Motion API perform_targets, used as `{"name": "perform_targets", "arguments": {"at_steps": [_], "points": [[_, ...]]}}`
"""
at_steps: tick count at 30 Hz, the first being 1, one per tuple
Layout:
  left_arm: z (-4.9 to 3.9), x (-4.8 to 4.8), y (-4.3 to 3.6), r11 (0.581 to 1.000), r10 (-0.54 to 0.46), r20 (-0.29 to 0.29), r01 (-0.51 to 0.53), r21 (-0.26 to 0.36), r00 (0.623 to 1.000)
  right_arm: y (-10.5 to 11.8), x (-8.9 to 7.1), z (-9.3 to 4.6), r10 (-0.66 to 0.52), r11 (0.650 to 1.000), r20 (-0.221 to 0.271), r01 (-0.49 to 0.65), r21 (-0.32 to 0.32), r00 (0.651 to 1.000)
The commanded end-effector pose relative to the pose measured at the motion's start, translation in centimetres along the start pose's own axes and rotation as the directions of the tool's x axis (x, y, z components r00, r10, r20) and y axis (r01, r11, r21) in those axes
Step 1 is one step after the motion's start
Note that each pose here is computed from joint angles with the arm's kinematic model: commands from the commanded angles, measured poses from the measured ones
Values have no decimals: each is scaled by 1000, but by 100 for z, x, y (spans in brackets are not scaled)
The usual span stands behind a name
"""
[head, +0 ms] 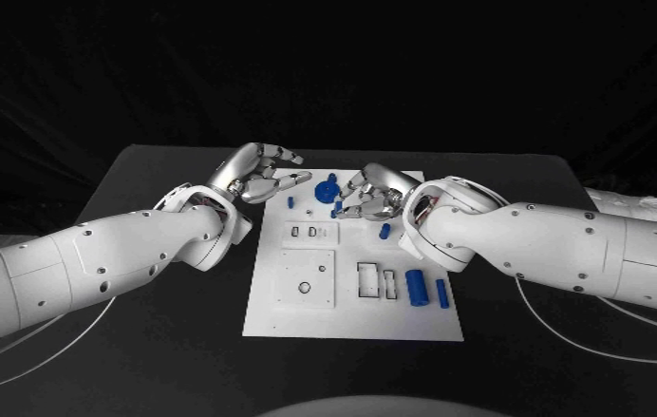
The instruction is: Assemble the parts on the task board
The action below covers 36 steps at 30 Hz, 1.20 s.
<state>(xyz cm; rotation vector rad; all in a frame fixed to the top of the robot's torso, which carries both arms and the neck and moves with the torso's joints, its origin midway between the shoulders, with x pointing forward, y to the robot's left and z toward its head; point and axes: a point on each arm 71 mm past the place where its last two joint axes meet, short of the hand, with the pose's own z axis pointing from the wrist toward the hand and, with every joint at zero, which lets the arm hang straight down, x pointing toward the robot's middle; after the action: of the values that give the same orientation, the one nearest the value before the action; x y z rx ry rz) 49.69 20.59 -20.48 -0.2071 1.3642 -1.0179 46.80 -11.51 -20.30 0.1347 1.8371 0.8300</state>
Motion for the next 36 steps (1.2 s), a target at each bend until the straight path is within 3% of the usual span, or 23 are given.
{"name": "perform_targets", "arguments": {"at_steps": [1, 17, 36], "points": [[4, 10, -24, 1000, -1, -3, 1, 17, 1000, 6, 74, 18, -14, 999, -31, 15, 42, 999], [1, 13, -34, 1000, 0, -5, 0, 21, 1000, -1, 328, 107, -20, 996, -34, 23, 83, 999], [5, 16, -38, 1000, 1, -4, -1, 24, 1000, 35, 409, 173, -28, 997, -24, 30, 65, 999]]}}
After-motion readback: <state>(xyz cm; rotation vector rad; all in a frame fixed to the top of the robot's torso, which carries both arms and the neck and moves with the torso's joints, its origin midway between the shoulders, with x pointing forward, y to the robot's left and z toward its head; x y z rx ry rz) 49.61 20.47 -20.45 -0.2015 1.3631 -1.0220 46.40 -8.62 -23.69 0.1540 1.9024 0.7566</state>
